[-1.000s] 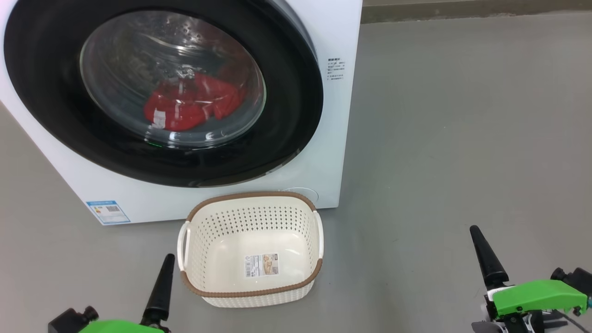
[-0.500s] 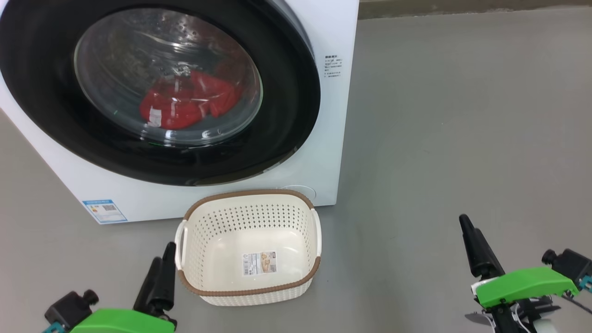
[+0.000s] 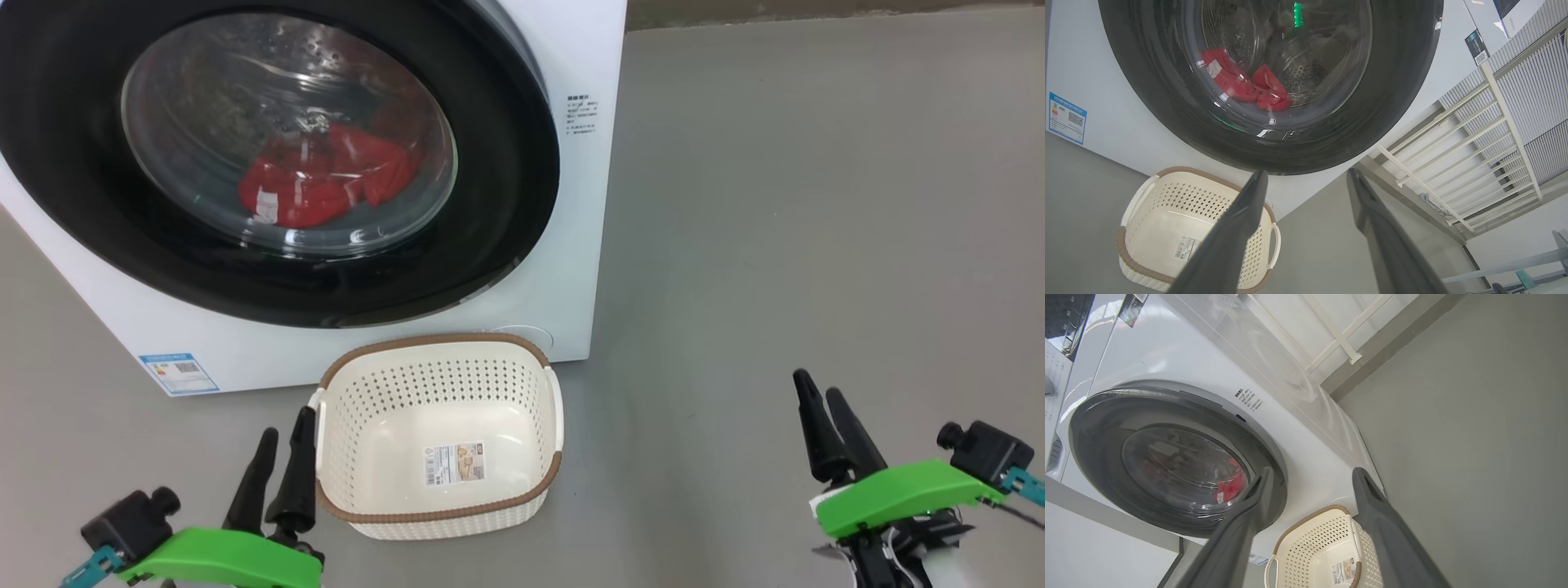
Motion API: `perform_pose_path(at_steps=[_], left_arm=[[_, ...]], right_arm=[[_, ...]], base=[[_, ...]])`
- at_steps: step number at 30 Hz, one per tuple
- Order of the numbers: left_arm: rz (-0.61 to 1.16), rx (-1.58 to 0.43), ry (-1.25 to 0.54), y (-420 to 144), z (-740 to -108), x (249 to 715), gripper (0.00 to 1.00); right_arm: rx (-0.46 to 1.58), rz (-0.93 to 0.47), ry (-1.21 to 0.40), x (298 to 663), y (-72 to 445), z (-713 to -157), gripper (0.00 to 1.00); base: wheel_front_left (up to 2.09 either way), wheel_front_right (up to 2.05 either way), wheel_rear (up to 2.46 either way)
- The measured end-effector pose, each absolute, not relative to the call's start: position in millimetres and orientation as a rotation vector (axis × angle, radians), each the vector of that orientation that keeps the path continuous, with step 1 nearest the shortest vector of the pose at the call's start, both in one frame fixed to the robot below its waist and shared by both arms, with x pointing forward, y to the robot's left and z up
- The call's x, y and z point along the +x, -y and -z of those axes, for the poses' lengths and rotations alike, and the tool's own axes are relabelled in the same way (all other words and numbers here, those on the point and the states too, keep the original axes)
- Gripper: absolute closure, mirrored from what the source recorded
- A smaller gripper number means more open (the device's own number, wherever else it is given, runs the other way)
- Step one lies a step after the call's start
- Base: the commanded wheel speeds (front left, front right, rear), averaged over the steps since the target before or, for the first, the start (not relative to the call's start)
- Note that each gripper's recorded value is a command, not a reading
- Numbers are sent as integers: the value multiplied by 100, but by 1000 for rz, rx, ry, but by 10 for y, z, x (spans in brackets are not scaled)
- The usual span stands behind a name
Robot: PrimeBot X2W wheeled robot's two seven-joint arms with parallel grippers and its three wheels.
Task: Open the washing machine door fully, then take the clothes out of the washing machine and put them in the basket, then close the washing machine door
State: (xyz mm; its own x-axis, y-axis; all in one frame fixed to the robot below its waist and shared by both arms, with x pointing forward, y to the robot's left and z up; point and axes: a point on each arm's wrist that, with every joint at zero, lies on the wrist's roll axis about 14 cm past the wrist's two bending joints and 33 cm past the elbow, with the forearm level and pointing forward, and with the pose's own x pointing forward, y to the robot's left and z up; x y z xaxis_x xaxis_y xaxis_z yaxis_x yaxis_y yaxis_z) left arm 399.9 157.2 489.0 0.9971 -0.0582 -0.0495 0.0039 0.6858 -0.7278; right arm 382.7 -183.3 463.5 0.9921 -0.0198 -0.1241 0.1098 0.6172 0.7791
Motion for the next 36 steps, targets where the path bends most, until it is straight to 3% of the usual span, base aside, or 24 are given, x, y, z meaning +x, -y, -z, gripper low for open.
perform_pose_path(at_steps=[36], left_arm=[[90, -462, 45, -1472, -5162, 4164, 0]], right_arm=[[489, -36, 13, 4030, 1714, -5006, 0]], base=[[0, 0, 0]])
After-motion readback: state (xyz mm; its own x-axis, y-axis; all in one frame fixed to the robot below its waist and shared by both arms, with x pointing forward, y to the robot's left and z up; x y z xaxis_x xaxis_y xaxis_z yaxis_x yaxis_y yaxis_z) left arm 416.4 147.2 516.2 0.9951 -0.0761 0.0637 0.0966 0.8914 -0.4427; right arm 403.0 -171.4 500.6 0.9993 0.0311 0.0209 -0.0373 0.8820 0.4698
